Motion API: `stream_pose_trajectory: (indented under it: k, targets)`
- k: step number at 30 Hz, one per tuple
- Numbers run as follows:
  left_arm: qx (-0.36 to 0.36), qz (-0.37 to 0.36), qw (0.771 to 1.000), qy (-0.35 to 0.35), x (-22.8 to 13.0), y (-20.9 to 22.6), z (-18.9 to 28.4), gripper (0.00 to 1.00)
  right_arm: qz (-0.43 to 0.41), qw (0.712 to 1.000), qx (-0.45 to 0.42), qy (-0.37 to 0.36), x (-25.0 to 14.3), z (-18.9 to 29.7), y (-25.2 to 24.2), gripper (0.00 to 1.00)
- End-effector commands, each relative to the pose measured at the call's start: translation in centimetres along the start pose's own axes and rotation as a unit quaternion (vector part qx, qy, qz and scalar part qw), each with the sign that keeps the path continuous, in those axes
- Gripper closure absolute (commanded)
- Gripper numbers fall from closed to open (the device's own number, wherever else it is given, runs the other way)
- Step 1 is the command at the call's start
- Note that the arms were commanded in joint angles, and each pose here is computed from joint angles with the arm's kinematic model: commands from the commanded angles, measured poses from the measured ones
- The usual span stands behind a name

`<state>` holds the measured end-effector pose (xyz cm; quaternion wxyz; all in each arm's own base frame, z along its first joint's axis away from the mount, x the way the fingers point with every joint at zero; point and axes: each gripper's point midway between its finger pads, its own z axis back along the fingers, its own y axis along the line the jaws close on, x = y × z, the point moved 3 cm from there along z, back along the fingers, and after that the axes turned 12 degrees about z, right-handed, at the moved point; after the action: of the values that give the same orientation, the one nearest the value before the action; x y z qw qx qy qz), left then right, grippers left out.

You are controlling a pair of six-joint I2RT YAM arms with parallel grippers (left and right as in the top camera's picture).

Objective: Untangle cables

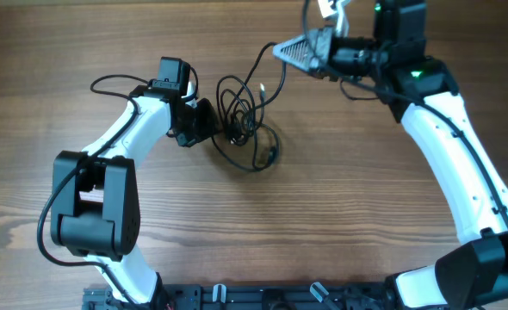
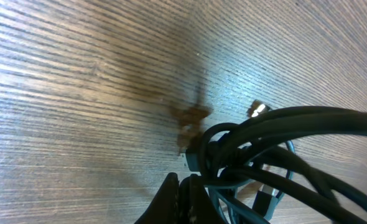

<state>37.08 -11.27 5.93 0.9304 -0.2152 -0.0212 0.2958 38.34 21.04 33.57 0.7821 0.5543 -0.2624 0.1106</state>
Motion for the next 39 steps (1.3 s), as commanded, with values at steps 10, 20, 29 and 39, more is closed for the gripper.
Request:
stream_pose_trajectory:
  k: [10,20,29,39]
  targets:
    - [0.056,0.020,0.998,-0.020,0.8,2.6,-1.1,0.96,-0.104,0.985,-0.042,-0.131,6.4,10.5,-4.9,0.91]
    - [0.052,0.001,0.999,-0.014,-1.1,0.9,-2.0,0.96,-0.043,0.944,-0.319,0.071,-4.2,5.1,-14.0,0.55]
    - [0.045,0.049,0.998,-0.017,-0.9,0.7,-2.0,0.96,-0.007,0.931,-0.327,0.162,-9.4,-1.0,-10.3,0.55]
    - [0.012,0.117,0.993,-0.031,1.0,0.6,-1.4,0.96,0.253,0.881,-0.234,0.324,-15.6,-2.7,-11.7,0.42]
